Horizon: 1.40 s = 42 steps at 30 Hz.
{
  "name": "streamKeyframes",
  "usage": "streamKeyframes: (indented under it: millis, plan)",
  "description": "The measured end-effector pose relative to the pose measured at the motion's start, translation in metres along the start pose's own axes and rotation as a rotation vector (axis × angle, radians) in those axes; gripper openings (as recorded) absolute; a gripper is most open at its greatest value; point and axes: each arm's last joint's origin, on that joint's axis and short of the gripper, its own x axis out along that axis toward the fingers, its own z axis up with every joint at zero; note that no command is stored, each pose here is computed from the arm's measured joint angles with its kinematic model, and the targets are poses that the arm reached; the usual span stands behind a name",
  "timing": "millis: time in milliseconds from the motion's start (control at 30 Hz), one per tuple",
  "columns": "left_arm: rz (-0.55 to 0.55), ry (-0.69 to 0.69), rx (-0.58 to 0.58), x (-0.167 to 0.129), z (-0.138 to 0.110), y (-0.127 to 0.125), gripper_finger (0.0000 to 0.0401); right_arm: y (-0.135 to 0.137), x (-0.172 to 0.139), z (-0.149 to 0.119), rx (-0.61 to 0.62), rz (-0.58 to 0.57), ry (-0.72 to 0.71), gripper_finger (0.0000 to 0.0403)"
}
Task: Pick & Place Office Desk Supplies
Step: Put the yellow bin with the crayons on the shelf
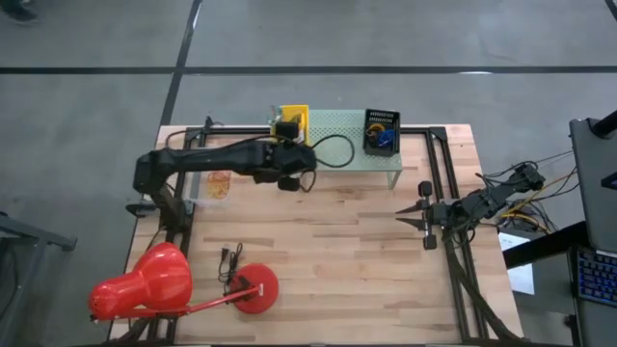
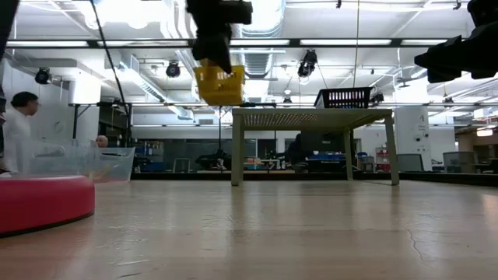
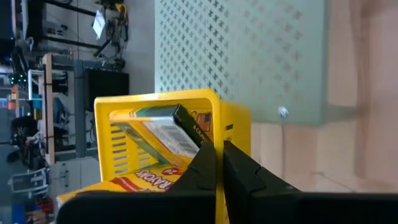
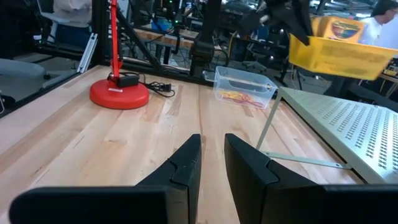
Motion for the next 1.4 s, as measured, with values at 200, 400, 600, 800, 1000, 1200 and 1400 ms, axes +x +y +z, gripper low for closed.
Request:
streamKeyframes:
  millis: [200, 400, 600, 800, 1000, 1200, 1400]
  plan:
    - [-0.005, -0.026, 0.019, 0.014, 0.031, 0.008, 0.0006, 0.0, 0.0, 0.0, -0.001, 0.0, 0.001, 0.0068]
    - [-0.009, -0.058, 0.057, 0.023, 0.053, 0.011, 0.0006, 0.0, 0.0, 0.0, 0.0, -0.001, 0.001, 0.0068]
    - [-0.038, -0.096, 0.08, 0.032, 0.065, 0.009, 0.0006, 0.0, 0.0, 0.0, 0.0, -0.001, 0.001, 0.0068]
    - [-0.043, -0.187, 0.088, 0.036, 0.074, 0.01, 0.0006, 0.0, 0.0, 0.0, 0.0, -0.001, 0.001, 0.0068]
    - [-0.076, -0.226, 0.088, 0.044, 0.078, 0.007, 0.0006, 0.0, 0.0, 0.0, 0.0, 0.0, 0.0, 0.0068]
    - [-0.074, -0.212, 0.089, 0.062, 0.082, 0.002, 0.0006, 0.0, 0.0, 0.0, 0.0, 0.0, 0.001, 0.0068]
    - [-0.052, -0.222, 0.077, 0.071, 0.082, 0.007, 0.0006, 0.0, 0.0, 0.0, 0.0, 0.0, 0.0, 0.0068]
